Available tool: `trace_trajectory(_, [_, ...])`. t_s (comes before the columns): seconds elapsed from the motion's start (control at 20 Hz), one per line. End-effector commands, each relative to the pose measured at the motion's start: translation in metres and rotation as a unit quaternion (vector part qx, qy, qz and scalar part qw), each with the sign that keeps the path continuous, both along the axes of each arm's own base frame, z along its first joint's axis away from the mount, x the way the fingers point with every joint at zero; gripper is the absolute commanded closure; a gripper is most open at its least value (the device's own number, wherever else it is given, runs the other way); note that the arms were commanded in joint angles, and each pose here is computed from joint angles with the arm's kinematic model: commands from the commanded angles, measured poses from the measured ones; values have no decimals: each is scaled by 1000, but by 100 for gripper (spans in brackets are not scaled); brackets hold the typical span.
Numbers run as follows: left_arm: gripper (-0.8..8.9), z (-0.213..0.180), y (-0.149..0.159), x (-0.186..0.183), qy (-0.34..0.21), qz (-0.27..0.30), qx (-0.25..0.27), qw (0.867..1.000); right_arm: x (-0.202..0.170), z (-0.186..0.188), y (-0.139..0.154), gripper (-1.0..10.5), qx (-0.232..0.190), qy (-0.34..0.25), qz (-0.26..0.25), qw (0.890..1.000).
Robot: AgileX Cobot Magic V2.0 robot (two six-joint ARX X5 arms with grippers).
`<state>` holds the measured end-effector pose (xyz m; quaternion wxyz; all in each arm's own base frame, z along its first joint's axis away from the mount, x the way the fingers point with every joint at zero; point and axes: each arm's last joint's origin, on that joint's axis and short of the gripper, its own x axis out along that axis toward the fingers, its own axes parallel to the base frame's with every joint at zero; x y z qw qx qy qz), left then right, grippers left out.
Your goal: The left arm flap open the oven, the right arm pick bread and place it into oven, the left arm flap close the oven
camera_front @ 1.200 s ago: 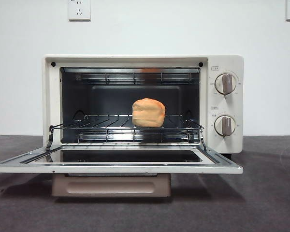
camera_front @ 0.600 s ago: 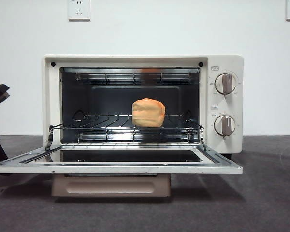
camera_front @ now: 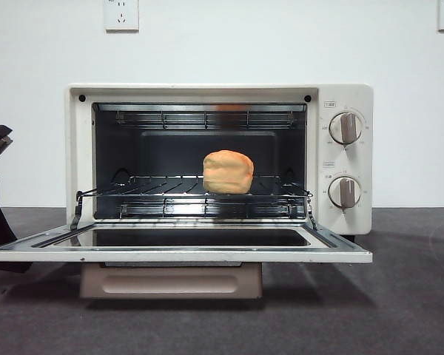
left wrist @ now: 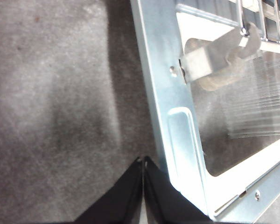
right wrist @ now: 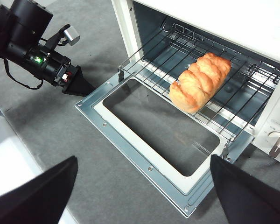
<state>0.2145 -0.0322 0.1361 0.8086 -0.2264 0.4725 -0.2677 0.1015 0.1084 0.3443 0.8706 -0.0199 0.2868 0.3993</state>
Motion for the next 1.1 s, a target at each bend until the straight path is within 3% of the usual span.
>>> trace_trajectory(0.05, [802, 1, -3, 2, -11, -27, -26, 999, 0, 4, 2, 492, 2, -8, 5, 1000])
trace_trajectory(0.4, [802, 13, -3, 13, -49, -18, -83, 995, 0, 4, 2, 492, 2, -7, 5, 1000])
trace_trajectory(0.7, [802, 21, 0, 20, -85, 2, -101, 991, 0, 4, 2, 492, 5, -5, 3, 1000])
trace_trajectory(1.1, [802, 38, 13, 32, -162, 44, -130, 977, 0, 4, 2, 492, 7, -1, 1, 1000])
